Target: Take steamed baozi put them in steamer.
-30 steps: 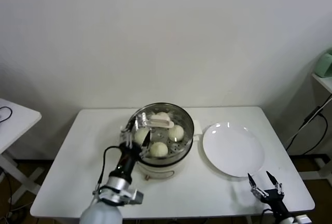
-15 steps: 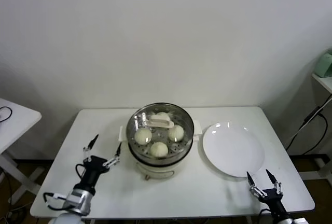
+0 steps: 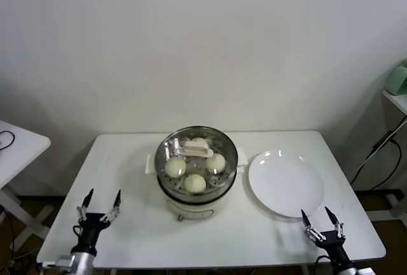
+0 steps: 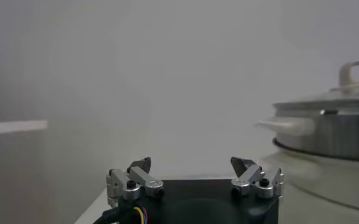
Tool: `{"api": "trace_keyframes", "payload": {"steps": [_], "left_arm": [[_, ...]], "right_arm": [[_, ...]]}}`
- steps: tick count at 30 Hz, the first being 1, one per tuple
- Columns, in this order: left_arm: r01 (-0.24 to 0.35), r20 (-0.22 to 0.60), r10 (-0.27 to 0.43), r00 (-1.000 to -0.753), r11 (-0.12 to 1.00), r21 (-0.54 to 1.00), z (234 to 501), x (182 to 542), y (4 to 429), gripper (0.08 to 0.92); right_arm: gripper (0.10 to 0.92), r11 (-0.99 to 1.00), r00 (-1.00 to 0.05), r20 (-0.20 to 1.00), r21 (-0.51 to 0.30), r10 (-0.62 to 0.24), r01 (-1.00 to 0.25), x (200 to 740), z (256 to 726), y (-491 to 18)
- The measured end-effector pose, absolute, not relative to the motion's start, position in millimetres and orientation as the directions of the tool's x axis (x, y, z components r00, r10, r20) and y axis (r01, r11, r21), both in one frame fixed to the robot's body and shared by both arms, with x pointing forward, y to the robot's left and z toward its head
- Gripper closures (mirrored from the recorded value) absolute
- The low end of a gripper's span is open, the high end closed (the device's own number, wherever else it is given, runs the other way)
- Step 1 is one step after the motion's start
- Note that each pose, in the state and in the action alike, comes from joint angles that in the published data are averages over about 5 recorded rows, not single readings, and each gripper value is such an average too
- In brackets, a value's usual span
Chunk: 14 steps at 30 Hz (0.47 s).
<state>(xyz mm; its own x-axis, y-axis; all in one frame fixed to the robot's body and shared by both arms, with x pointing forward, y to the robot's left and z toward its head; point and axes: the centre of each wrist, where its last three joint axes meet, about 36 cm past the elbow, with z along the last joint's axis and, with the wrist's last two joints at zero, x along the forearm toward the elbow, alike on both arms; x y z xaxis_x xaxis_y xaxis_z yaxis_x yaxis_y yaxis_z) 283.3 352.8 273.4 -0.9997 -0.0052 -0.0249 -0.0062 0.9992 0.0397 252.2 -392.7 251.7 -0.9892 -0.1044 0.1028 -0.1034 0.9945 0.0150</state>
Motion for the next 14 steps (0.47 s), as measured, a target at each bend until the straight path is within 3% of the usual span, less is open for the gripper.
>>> {"api": "trace_keyframes", "payload": {"steps": [14], "left_arm": [[-0.054, -0.010, -0.054, -0.999, 0.999, -0.002, 252, 269, 365, 0.177]], "right_arm": [[0.200, 0.994, -0.990, 0.094, 0.019, -0.105, -0.104, 254, 248, -390]]}}
